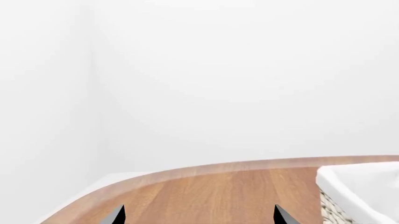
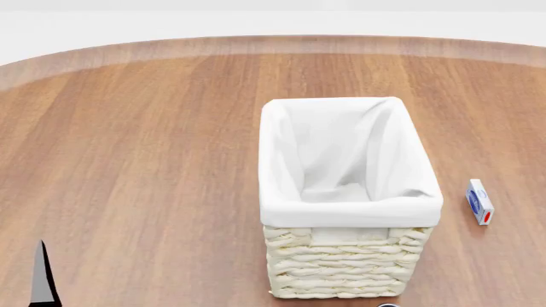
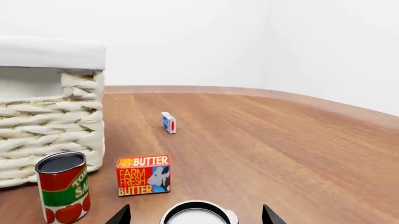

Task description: Pick up the alphabet soup and put it in the basket.

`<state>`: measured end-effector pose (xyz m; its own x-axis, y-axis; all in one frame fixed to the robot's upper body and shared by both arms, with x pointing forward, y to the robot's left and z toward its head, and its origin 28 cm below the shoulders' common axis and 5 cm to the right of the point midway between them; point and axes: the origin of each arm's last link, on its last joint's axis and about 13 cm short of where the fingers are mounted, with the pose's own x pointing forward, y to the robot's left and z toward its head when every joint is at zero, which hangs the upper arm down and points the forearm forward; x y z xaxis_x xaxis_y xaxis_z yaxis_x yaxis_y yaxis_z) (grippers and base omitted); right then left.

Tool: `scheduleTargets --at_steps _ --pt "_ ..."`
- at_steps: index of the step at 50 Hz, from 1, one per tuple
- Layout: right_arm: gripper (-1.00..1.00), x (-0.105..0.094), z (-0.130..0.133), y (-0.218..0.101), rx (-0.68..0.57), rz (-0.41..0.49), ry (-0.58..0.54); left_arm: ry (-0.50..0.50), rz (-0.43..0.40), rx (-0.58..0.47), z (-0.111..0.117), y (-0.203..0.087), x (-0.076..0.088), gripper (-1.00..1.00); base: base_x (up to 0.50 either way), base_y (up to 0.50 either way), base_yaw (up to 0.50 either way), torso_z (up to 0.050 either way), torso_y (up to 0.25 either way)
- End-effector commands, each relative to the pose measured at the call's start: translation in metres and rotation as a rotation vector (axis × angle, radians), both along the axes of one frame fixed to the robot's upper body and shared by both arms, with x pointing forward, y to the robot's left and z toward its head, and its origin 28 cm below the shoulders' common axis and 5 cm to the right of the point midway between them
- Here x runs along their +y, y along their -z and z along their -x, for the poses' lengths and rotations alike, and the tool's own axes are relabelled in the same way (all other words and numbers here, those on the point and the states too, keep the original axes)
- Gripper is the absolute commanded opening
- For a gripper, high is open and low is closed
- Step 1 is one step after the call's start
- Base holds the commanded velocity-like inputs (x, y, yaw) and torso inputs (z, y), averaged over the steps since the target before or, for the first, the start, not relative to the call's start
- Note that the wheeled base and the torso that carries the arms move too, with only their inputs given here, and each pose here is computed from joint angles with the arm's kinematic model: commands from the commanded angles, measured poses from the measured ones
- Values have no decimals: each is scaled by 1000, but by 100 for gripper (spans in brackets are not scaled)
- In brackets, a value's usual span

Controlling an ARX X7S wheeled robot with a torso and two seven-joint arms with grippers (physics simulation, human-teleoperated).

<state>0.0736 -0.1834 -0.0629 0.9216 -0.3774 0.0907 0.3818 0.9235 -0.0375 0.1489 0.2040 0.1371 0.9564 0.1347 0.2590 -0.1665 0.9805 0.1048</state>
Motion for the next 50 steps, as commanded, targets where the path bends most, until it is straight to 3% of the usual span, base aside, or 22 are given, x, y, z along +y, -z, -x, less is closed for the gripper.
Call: scheduleTargets --at_steps 1,38,39,50 --pt "100 -2 -8 9 4 4 22 3 -1 3 0 1 -1 100 0 0 0 0 0" --pt "100 4 -23 39 72 -41 15 15 2 17 -2 2 -2 100 0 0 0 0 0" --pt "-100 5 -25 39 70 -43 13 15 3 19 -2 2 -2 100 0 0 0 0 0" --pt "-100 8 -26 39 59 -51 0 13 -1 24 -2 4 -1 100 0 0 0 0 0"
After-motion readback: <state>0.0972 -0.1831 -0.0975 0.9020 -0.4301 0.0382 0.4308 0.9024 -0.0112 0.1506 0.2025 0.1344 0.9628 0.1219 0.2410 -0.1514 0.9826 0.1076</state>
